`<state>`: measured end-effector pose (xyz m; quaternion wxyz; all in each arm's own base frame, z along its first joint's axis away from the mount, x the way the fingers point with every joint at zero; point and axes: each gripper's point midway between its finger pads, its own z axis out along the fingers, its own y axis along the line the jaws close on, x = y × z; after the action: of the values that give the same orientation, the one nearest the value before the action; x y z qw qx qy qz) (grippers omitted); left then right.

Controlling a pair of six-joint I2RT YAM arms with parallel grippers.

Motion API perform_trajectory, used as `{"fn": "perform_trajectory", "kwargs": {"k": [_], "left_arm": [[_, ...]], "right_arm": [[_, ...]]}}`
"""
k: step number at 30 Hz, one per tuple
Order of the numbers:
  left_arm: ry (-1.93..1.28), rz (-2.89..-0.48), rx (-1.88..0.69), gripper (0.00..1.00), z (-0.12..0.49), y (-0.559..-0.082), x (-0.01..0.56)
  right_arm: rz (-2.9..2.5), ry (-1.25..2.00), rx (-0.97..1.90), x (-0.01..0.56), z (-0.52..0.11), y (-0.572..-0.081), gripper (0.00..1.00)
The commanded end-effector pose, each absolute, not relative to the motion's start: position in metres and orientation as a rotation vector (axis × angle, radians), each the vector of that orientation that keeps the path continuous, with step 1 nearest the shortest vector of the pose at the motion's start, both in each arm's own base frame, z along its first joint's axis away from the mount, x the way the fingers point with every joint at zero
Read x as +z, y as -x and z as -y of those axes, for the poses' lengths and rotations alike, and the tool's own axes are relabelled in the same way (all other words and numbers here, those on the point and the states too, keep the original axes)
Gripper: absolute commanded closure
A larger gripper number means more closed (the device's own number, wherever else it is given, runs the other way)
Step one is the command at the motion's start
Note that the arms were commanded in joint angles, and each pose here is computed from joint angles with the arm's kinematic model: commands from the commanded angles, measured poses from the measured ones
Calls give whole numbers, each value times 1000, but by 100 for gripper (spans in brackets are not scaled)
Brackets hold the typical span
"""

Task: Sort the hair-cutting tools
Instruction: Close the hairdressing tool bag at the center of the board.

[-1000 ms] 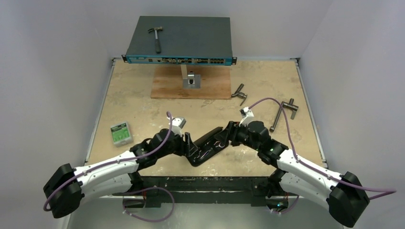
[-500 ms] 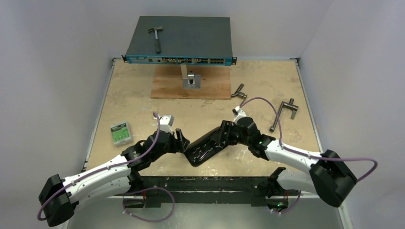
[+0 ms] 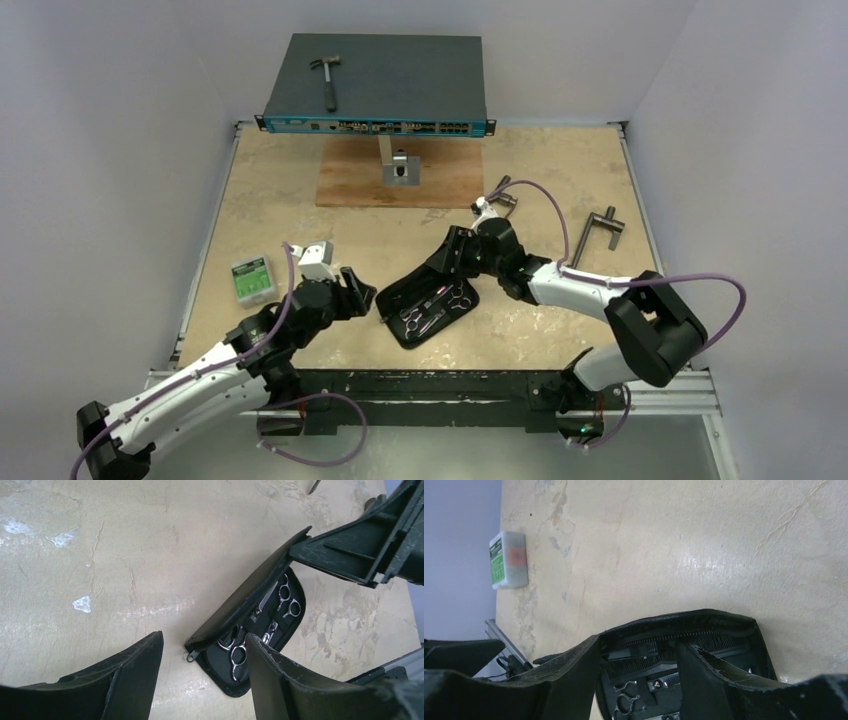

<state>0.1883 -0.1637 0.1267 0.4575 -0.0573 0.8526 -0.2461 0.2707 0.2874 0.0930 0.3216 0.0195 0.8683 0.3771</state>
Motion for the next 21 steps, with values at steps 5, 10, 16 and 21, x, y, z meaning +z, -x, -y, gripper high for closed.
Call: {"fn": "perform_trajectory", "kwargs": {"k": [5, 10, 16, 21], "left_arm": [[8, -2065, -797, 44, 185, -172, 149], [-142, -2057, -919, 48, 210, -161, 147], [-216, -2105, -924, 52, 226, -163, 141], [-200, -2167, -858, 54, 229, -170, 126]], "right_arm": [[-2213, -30, 990, 113, -294, -292, 46], [-2235, -53, 948, 107, -289, -298, 49], [-2248, -79, 919, 104, -284, -305, 53], [-2249, -82, 918, 104, -283, -305, 53]]}}
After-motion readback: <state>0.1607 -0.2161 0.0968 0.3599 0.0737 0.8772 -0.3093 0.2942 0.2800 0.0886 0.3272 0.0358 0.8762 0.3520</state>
